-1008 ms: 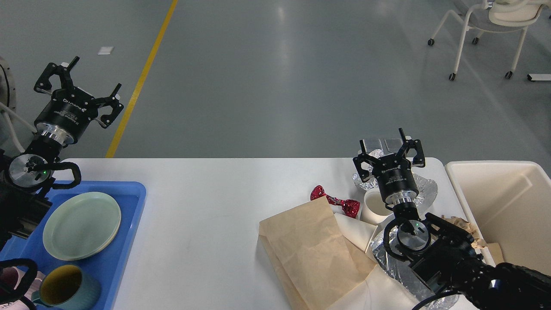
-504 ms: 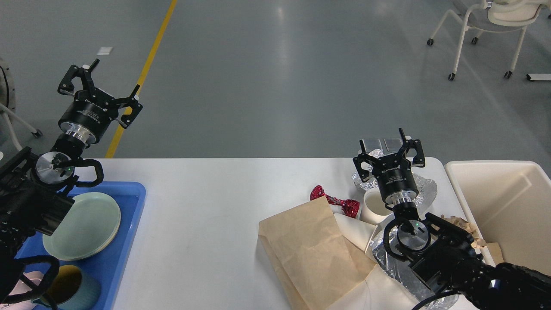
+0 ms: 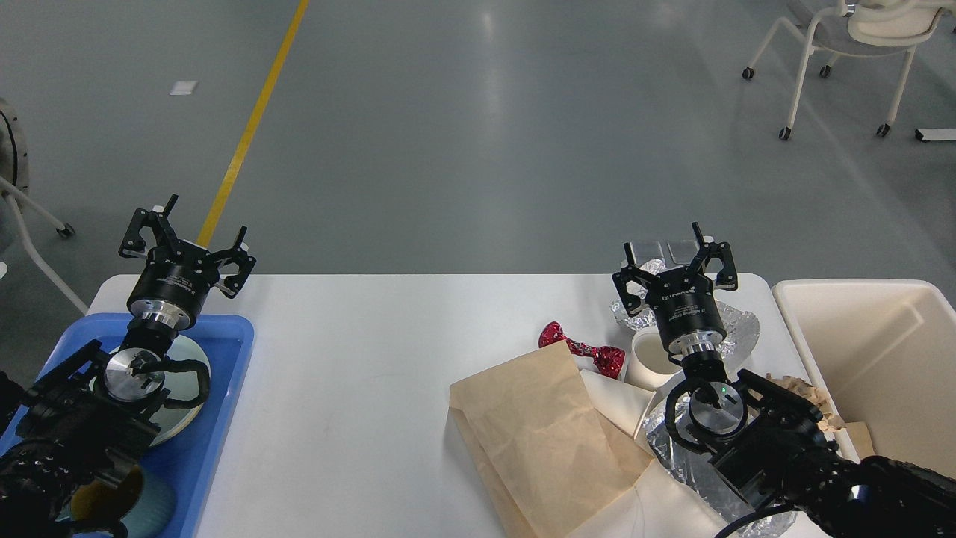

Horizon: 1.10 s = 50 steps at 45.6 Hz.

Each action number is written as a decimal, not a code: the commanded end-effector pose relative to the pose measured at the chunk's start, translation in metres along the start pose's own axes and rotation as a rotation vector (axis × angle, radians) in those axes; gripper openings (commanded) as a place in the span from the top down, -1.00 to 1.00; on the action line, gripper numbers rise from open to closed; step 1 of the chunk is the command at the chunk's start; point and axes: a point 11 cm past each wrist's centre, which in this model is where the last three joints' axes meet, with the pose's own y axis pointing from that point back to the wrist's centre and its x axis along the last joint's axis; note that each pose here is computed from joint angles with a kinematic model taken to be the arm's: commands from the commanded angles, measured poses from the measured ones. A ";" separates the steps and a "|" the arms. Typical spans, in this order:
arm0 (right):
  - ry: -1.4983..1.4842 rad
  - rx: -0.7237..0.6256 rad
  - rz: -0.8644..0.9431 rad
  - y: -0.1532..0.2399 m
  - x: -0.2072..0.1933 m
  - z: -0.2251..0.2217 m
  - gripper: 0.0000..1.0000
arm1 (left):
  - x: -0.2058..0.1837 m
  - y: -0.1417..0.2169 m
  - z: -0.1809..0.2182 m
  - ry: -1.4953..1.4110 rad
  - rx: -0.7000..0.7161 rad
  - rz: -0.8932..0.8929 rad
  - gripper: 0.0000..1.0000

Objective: Tidy desktop

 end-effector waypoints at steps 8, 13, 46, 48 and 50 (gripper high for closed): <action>0.001 0.001 0.001 0.000 0.000 0.000 -1.00 | 0.003 0.004 -0.015 0.008 0.025 0.015 -0.99; 0.000 -0.001 0.001 0.000 0.000 0.000 -1.00 | 0.004 0.005 -0.015 0.010 0.024 0.014 -0.99; 0.002 0.002 0.002 0.000 0.001 0.000 -1.00 | 0.008 0.010 -0.018 0.031 -0.002 0.013 -0.99; 0.002 0.000 0.002 0.000 0.001 0.000 -1.00 | 0.008 0.010 -0.018 0.031 -0.002 0.013 -0.99; 0.002 0.000 0.002 0.000 0.001 0.000 -1.00 | 0.008 0.010 -0.018 0.031 -0.002 0.013 -0.99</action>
